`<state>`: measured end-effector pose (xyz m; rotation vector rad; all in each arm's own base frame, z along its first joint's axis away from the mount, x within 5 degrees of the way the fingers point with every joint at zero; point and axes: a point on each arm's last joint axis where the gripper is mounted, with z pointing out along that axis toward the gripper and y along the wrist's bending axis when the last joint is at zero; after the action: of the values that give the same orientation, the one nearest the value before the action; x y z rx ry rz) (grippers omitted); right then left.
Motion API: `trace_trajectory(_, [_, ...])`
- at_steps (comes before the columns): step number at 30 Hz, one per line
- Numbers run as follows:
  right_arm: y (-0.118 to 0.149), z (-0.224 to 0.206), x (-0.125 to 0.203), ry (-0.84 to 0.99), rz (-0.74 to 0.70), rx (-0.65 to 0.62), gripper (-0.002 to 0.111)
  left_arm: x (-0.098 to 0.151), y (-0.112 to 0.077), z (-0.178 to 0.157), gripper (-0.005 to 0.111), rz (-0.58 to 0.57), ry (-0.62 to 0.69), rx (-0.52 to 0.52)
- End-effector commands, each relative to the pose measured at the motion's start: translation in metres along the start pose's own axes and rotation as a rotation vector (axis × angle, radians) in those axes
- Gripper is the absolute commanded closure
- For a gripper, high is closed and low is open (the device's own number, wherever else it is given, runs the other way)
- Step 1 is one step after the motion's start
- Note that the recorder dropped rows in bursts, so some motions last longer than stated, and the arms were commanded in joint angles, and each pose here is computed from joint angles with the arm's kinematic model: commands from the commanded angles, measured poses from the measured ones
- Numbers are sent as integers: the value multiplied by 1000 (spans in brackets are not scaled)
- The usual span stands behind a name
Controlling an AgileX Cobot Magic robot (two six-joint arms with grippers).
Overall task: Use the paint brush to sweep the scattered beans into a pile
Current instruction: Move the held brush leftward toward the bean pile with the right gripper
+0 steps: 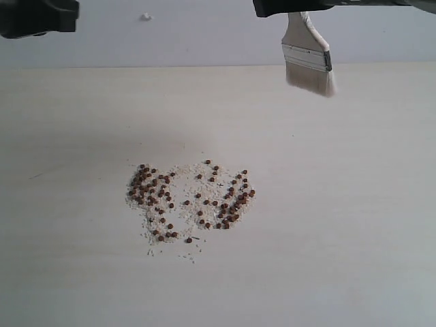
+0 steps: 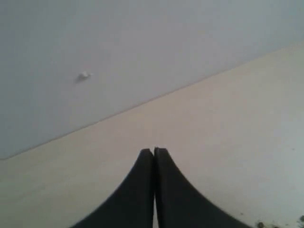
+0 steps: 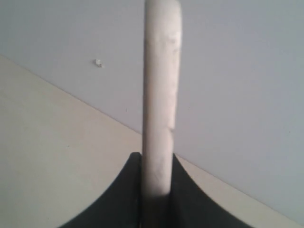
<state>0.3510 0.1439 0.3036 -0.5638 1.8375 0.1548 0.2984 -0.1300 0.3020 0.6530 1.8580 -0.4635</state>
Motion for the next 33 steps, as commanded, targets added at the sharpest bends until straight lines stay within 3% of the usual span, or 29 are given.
trace_trajectory(1, [0,-4,-7,-23,60,2,108,11,-13,-56,107,65,-79,-108])
trace_trajectory(11, [36,-5,-11,-11,22,-64,108,41,-53,-171,107,117,-315,-198])
trace_trajectory(15, [43,-5,-11,-3,22,-70,108,66,-66,-202,107,108,-414,-219])
trace_trajectory(18, [42,-5,-11,5,54,-63,108,85,-72,-219,107,39,-488,-236])
trace_trajectory(26, [42,-6,-11,6,88,-62,108,134,-93,-231,107,-9,-618,-101])
trace_trajectory(33, [42,-7,-12,0,86,-67,108,163,-90,-214,107,-66,-536,-98])
